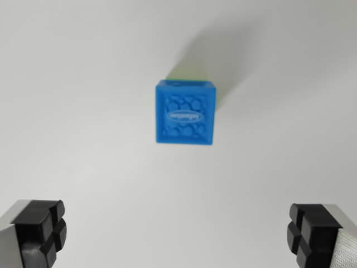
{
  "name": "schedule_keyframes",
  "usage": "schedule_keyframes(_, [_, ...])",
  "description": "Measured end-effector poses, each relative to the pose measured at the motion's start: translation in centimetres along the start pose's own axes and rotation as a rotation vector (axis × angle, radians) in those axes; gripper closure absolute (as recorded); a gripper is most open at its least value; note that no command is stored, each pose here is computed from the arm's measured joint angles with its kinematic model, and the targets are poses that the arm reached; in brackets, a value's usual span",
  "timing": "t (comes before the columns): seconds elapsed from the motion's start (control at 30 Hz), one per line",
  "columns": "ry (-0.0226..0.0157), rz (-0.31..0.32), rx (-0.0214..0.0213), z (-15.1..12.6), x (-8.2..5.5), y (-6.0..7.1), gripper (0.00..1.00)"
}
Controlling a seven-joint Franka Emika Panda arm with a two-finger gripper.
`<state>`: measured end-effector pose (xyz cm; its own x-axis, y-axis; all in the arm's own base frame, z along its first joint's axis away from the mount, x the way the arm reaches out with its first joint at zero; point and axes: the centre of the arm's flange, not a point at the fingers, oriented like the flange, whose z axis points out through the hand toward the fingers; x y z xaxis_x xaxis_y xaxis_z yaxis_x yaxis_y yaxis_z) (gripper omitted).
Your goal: Stack cube
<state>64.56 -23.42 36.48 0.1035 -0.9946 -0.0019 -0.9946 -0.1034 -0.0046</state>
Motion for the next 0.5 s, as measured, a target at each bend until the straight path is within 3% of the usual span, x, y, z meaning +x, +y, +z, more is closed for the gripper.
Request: schedule_keyframes(0.5, [-0.0008, -0.001, 0.0005, -5.6, 0.0, -0.1, 0.0])
